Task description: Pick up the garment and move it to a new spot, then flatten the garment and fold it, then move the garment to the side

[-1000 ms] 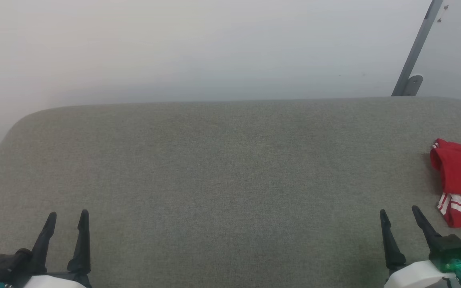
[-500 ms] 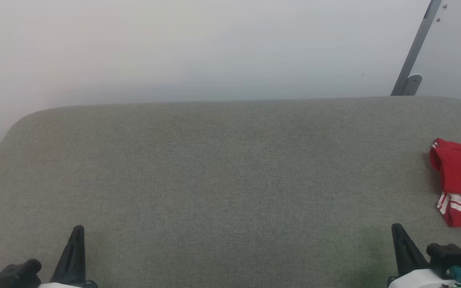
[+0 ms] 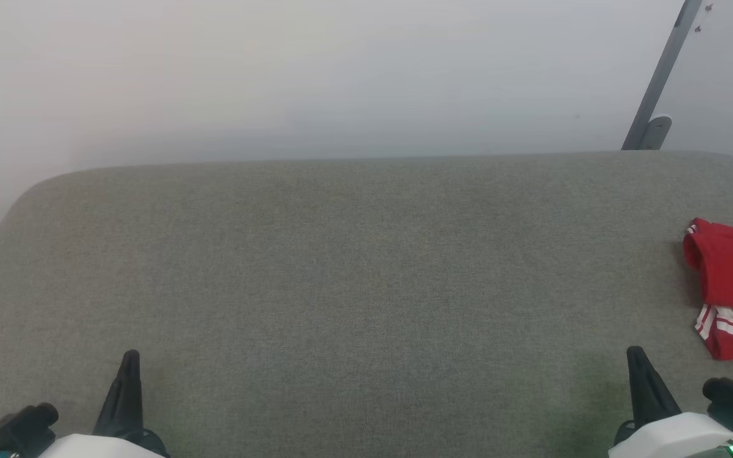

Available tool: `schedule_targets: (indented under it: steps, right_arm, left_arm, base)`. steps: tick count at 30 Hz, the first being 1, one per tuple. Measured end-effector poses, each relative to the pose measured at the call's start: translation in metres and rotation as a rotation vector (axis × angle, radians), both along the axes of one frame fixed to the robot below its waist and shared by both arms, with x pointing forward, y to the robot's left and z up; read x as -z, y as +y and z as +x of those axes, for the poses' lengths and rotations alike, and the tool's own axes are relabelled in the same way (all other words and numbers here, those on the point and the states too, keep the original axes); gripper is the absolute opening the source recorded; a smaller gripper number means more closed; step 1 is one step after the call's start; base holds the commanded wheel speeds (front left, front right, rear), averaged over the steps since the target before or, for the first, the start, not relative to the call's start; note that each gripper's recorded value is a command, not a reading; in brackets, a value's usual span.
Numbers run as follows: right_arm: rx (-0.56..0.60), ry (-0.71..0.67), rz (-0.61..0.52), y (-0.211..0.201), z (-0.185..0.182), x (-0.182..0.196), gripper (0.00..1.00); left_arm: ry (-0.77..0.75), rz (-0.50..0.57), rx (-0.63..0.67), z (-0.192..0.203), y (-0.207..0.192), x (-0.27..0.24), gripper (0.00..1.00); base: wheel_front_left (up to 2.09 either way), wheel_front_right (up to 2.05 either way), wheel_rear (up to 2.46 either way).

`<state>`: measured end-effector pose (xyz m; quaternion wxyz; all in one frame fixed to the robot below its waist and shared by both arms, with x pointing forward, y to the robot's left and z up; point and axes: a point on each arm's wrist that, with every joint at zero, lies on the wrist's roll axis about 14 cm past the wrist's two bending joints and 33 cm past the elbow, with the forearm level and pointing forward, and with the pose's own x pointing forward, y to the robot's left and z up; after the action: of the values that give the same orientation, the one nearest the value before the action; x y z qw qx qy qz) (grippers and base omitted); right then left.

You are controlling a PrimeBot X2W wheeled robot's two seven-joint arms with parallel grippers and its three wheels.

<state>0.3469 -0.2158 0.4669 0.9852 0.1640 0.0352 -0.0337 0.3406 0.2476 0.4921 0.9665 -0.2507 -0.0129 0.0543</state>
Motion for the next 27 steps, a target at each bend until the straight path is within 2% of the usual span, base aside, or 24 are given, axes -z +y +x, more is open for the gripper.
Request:
schedule_targets:
  steps: [27]
  right_arm:
    - [0.053, -0.024, 0.431, 0.001, 0.014, -0.01, 0.0]
  left_arm:
    - [-0.001, -0.371, -0.003, 0.015, -0.011, 0.001, 0.0]
  base:
    - [0.0, 0.0, 0.0]
